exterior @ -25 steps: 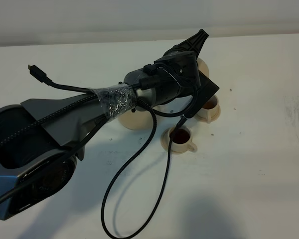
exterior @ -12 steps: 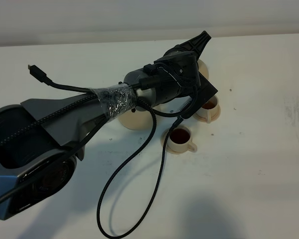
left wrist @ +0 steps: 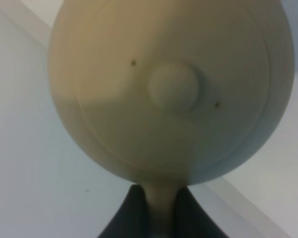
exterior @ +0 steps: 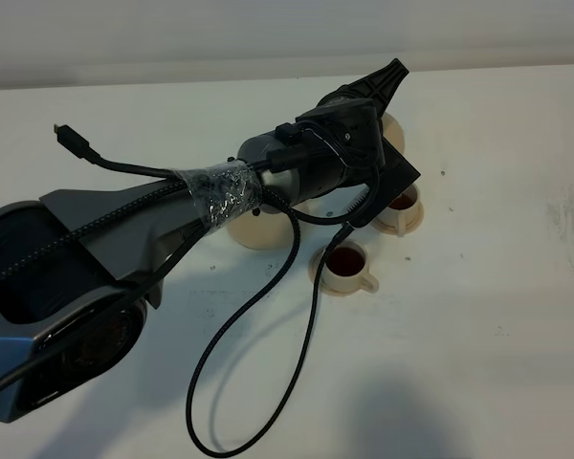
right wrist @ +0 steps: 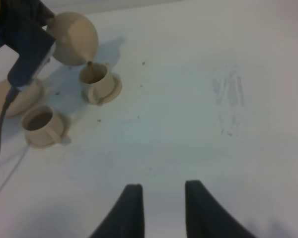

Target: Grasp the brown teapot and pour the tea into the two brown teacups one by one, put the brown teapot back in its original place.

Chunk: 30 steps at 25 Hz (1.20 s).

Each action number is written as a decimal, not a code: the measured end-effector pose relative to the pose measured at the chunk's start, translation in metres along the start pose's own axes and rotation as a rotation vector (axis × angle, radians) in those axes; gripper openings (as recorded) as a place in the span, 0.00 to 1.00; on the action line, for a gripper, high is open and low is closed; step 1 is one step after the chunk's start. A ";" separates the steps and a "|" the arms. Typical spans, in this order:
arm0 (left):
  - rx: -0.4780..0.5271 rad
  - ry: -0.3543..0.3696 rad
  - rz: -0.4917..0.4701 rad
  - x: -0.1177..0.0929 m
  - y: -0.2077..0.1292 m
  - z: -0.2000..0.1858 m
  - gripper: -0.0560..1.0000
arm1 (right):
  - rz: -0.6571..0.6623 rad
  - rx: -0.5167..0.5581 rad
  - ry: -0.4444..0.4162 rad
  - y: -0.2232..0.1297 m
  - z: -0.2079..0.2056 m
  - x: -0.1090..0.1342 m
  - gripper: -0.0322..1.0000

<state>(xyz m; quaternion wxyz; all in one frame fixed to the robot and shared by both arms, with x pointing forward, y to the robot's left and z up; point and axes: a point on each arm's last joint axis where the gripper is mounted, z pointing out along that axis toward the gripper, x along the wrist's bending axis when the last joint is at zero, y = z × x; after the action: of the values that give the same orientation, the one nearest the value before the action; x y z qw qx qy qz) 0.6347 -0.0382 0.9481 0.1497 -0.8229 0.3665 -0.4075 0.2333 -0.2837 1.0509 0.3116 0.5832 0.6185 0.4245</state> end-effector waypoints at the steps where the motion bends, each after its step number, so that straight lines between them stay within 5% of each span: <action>1: -0.001 0.002 0.000 0.000 0.000 0.000 0.15 | 0.000 0.000 0.000 0.000 0.000 0.000 0.26; 30: 0.004 0.023 0.038 -0.001 0.005 0.006 0.15 | 0.000 0.000 0.000 0.000 0.000 0.000 0.26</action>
<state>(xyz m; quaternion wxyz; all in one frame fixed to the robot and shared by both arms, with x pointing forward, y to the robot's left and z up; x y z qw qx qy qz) 0.6371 -0.0410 0.9412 0.1548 -0.8107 0.3831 -0.4146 0.2333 -0.2837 1.0509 0.3116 0.5831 0.6186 0.4245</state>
